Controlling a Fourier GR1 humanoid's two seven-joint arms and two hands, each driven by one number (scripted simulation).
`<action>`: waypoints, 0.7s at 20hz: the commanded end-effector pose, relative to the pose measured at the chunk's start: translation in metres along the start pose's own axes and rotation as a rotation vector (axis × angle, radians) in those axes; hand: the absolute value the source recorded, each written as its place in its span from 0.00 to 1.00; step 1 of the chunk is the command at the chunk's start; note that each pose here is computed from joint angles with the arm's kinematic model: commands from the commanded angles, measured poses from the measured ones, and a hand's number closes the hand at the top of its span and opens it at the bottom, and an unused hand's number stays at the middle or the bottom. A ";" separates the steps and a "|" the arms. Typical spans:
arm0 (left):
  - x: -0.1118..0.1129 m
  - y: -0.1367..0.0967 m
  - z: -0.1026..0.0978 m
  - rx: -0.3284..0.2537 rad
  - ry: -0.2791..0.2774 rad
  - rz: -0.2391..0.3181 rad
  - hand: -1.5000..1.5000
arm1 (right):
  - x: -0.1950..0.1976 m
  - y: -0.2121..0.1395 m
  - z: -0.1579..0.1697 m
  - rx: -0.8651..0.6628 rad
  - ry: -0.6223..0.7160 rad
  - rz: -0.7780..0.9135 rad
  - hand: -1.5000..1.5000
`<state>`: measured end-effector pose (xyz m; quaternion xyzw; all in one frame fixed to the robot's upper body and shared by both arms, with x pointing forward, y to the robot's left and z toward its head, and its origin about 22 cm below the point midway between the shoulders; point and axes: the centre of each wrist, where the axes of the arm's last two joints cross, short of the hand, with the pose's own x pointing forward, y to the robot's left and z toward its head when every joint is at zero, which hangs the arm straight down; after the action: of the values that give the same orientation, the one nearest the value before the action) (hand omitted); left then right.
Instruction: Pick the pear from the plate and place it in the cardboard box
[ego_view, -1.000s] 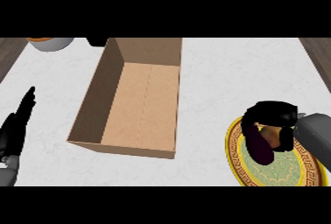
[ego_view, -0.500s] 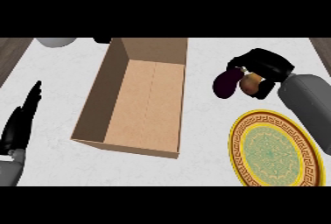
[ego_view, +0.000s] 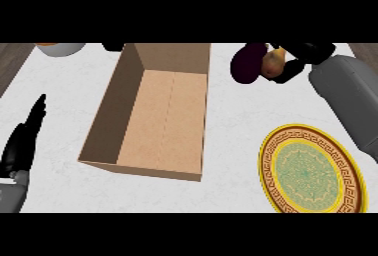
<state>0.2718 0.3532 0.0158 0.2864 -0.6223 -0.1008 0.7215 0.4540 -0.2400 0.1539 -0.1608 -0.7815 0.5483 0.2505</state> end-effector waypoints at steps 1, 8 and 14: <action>-0.006 0.006 -0.003 0.008 0.003 -0.014 0.50 | 0.016 0.008 -0.034 -0.008 -0.076 -0.069 1.00; -0.003 0.004 0.004 0.017 0.012 -0.003 0.50 | 0.086 0.018 -0.109 0.044 -0.098 -0.292 1.00; -0.006 0.007 0.008 0.028 0.003 -0.021 0.50 | 0.118 0.009 -0.149 0.040 -0.035 -0.385 1.00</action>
<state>0.2642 0.3527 0.0123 0.2950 -0.6188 -0.0999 0.7211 0.4487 -0.0943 0.1995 -0.0157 -0.8007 0.5119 0.3109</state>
